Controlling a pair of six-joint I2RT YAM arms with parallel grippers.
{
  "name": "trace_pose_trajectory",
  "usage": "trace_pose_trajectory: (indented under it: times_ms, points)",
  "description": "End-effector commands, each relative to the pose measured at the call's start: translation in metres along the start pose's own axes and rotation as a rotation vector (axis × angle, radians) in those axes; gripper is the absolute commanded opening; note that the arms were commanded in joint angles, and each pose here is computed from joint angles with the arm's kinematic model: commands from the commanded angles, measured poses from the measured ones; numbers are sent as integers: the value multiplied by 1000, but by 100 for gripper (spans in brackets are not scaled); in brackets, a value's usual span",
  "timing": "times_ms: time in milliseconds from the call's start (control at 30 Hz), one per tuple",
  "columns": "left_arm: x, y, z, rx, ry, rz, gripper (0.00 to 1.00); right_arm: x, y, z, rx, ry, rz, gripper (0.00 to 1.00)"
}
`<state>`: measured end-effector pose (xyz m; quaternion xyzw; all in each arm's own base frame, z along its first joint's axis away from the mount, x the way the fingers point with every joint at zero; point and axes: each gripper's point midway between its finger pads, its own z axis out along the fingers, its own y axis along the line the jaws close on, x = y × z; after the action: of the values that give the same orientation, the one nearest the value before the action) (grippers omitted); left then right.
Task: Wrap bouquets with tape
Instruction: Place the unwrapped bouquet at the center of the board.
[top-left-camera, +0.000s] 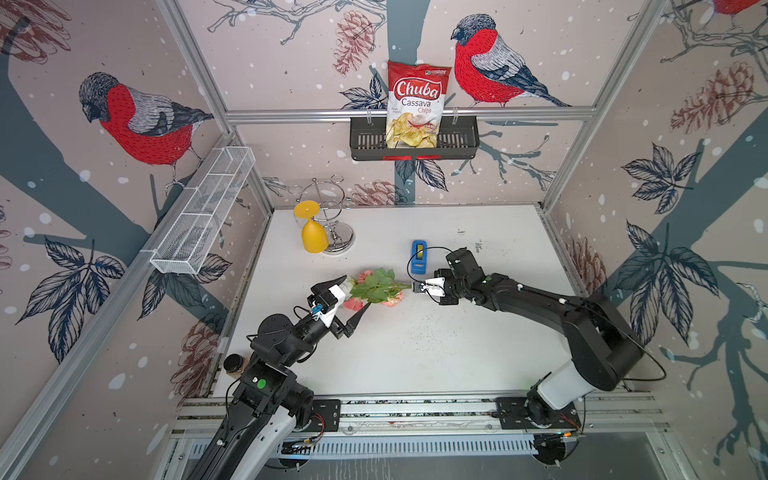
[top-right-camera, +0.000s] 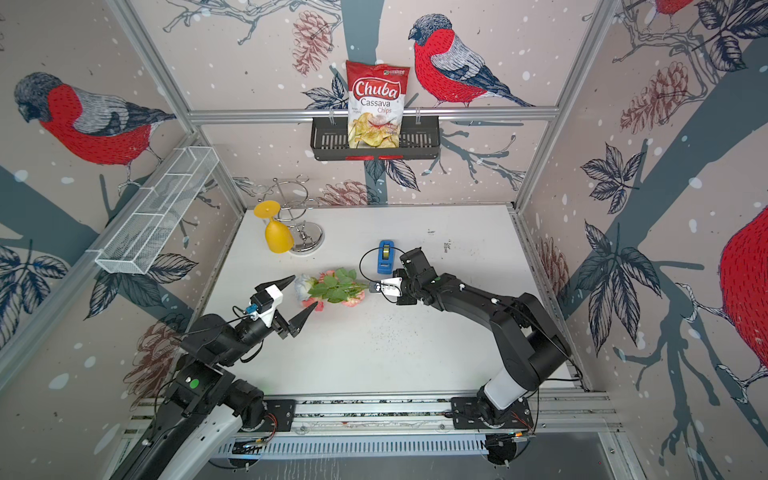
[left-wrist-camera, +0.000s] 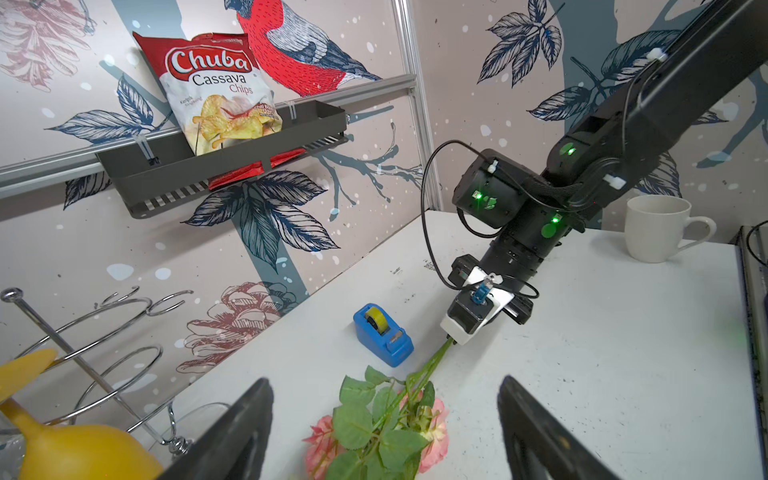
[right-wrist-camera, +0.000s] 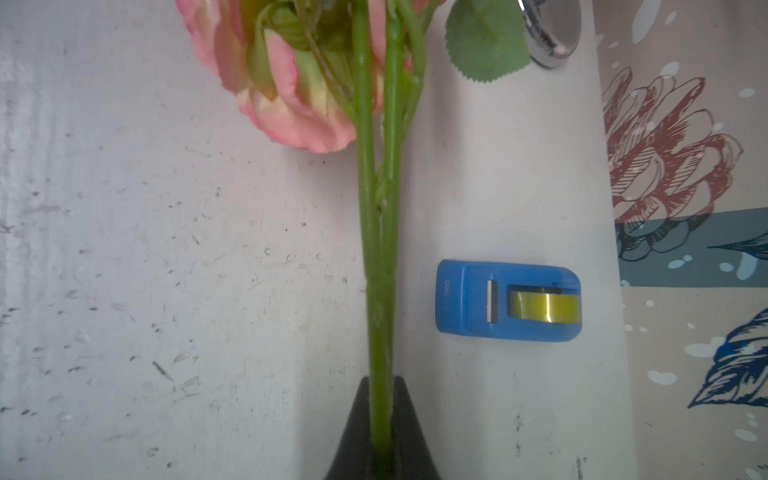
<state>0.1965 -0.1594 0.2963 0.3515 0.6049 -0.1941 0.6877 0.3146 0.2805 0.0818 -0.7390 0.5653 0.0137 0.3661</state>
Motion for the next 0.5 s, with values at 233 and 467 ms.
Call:
trace_pose_trajectory:
  times_ms: [233,467]
  points:
    - [5,4,6,-5,34,32,84,-29,-15,34,-46,-171,-66,0]
    - [15,4,13,7,80,35,84,-25,-4,63,-175,-136,-41,0]
